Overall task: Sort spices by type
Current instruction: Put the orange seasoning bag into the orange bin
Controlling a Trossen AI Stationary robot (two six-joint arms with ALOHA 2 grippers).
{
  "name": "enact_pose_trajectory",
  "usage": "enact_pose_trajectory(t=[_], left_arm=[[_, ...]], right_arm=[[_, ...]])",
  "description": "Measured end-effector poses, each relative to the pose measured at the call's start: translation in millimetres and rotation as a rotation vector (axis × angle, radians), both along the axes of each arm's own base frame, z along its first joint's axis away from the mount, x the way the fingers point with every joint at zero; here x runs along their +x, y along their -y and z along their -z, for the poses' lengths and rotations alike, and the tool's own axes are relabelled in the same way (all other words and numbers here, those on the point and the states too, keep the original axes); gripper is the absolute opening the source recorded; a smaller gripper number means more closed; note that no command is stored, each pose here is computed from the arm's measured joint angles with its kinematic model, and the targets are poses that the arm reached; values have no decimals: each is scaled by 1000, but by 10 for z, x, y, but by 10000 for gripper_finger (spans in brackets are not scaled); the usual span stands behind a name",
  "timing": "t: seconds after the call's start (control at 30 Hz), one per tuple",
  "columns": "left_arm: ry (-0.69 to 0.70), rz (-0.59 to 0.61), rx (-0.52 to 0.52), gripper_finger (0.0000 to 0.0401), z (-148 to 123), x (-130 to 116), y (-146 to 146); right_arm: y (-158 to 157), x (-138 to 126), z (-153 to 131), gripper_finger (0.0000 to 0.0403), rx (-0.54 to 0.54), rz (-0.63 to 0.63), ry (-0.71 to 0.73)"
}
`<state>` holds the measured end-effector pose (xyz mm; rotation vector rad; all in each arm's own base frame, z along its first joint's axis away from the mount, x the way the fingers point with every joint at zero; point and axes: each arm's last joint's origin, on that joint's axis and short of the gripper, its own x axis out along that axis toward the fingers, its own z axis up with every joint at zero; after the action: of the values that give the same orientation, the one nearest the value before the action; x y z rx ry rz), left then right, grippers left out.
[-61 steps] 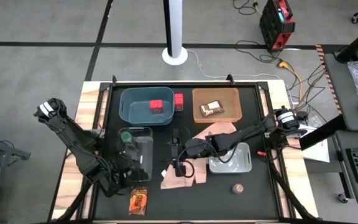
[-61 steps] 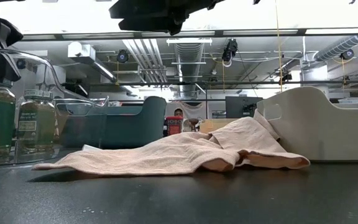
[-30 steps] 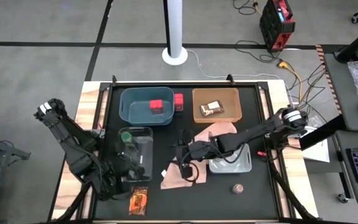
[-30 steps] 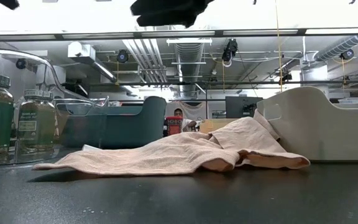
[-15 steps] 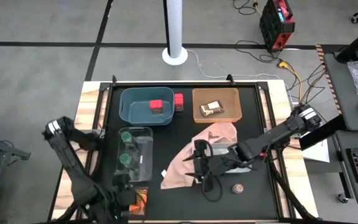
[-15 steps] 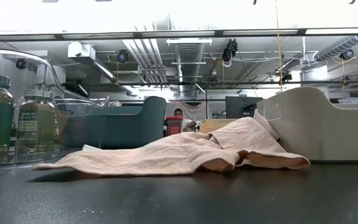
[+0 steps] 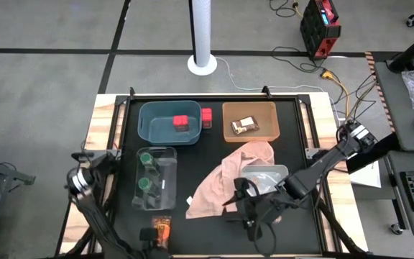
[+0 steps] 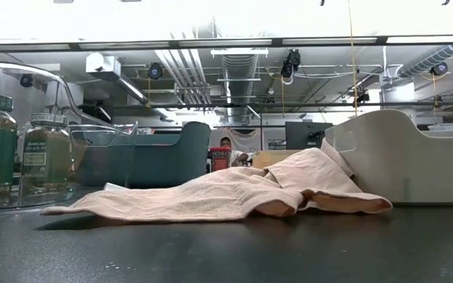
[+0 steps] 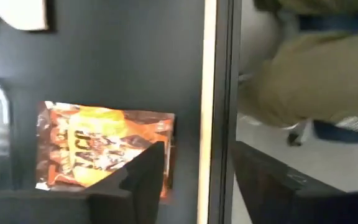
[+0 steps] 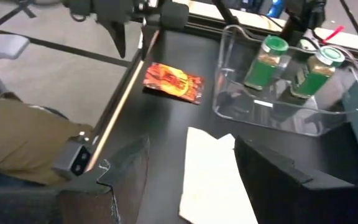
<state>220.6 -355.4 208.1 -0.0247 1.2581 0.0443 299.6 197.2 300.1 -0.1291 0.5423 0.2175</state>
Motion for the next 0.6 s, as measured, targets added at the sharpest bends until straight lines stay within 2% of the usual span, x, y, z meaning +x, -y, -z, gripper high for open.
enact_pose_trajectory(t=[0.1, 0.23, 0.43, 0.6], left_arm=[[-45, -5, 100, 189, 160, 36, 59], [-114, -30, 225, 193, 330, 45, 54], [-151, -62, 254, 185, 478, 16, 25], [-157, -69, 268, 162, 545, -12, -1]], right_arm=[[-51, -33, -2, 226, 0, -16, 2], [-69, -45, -4, 226, -6, -20, 7], [-65, -42, -4, 226, -38, -21, 18], [-65, -40, -2, 226, -43, -23, 18]])
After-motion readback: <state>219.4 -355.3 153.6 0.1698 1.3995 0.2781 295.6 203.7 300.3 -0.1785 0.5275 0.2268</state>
